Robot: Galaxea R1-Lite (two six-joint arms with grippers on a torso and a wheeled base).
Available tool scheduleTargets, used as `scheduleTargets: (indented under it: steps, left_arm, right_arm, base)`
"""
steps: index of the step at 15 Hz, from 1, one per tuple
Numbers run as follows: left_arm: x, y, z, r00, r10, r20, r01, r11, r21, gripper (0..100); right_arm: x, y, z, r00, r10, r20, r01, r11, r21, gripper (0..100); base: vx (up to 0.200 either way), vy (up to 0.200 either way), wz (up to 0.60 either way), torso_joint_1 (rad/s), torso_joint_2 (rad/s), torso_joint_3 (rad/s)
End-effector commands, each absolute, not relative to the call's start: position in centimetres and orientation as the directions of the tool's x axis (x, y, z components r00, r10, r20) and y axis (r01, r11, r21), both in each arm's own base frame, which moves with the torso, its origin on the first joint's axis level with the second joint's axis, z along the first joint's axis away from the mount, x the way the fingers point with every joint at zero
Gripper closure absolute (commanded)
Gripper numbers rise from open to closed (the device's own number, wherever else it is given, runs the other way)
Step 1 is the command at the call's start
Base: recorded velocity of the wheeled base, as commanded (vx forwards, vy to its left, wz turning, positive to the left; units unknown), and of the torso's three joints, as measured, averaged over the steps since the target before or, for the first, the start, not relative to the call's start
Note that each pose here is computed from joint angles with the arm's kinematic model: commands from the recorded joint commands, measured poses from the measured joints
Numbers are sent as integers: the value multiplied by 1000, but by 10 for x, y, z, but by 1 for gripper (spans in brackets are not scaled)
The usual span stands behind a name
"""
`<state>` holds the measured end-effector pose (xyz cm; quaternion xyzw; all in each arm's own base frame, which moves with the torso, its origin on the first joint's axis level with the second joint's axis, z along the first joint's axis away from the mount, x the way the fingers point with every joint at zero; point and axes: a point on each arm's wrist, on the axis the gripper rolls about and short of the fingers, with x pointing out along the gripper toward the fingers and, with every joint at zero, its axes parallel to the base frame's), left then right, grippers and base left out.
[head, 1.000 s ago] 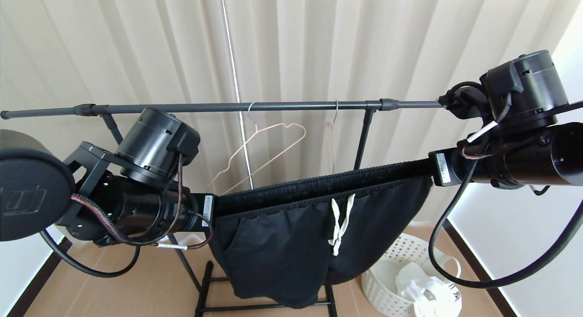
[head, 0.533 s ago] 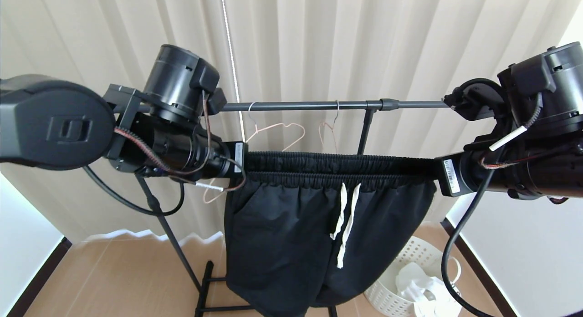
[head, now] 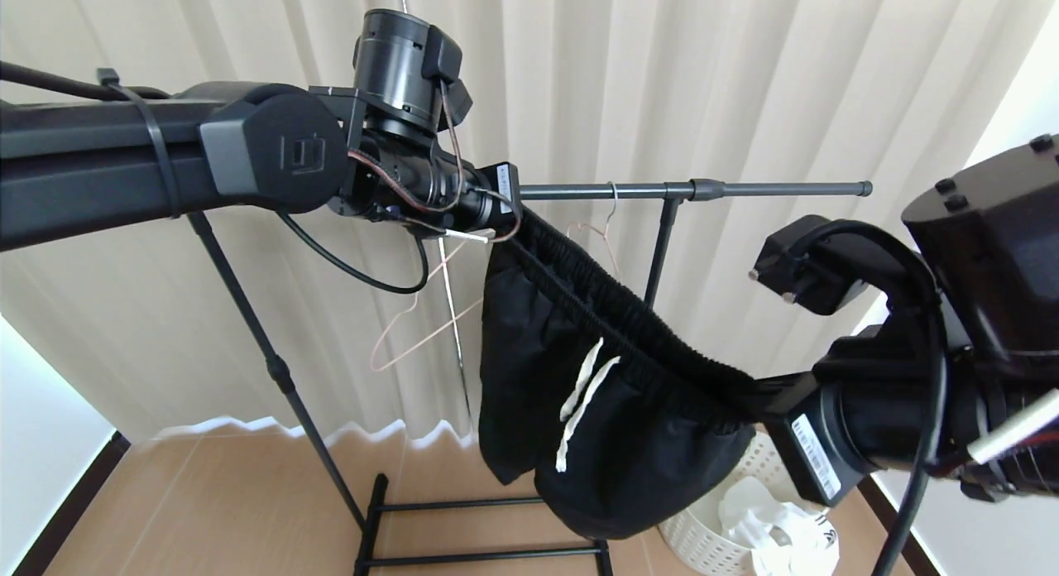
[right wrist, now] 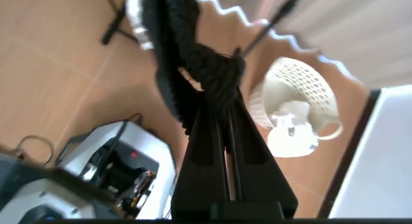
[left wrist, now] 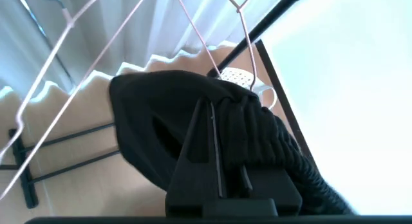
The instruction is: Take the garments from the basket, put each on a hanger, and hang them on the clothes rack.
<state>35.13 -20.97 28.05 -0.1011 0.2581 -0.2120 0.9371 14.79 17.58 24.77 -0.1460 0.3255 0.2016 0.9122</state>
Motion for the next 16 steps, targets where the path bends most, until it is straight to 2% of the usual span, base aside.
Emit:
scheduleTargets:
  steps: [1, 2, 3, 5, 6, 8, 11, 14, 16]
  left_arm:
    - [363, -215, 275, 771, -464, -436, 353, 881, -315, 100]
    - [365, -216, 272, 768, -464, -442, 352, 881, -315, 100]
    - [367, -217, 268, 763, -465, -448, 353, 881, -314, 100]
    - [367, -218, 267, 762, -466, -450, 353, 881, -315, 100]
    - [368, -218, 267, 762, -466, -450, 354, 881, -314, 100]
    - [367, -219, 267, 761, -467, -451, 355, 881, -314, 100]
    - [367, -218, 268, 762, -466, -450, 354, 881, -314, 100]
    - [366, -216, 270, 763, -463, -451, 350, 882, -314, 100]
    - [357, -203, 280, 761, -442, -476, 328, 894, -306, 100]
  right_arm:
    - [130, 211, 235, 637, 353, -685, -545, 835, -76, 100]
    - [129, 217, 234, 626, 375, -683, -548, 835, -44, 100]
    - [127, 235, 231, 601, 433, -672, -558, 829, 36, 100]
    - [129, 245, 231, 604, 465, -647, -552, 830, 81, 100]
    - [134, 257, 234, 620, 506, -599, -527, 835, 160, 100]
    - [137, 262, 241, 634, 532, -561, -499, 836, 228, 100]
    - [139, 263, 239, 638, 519, -569, -487, 844, 223, 100]
    - [151, 250, 235, 656, 448, -608, -444, 880, 169, 100]
    - [166, 225, 230, 667, 321, -673, -405, 913, 34, 100]
  base:
    - [0, 0, 0, 0, 0, 0]
    - [0, 0, 0, 0, 0, 0]
    - [0, 0, 0, 0, 0, 0]
    - [0, 0, 0, 0, 0, 0]
    - [0, 0, 0, 0, 0, 0]
    - [0, 0, 0, 0, 0, 0]
    - [0, 0, 0, 0, 0, 0]
    - [0, 0, 0, 0, 0, 0]
    - [0, 0, 0, 0, 0, 0]
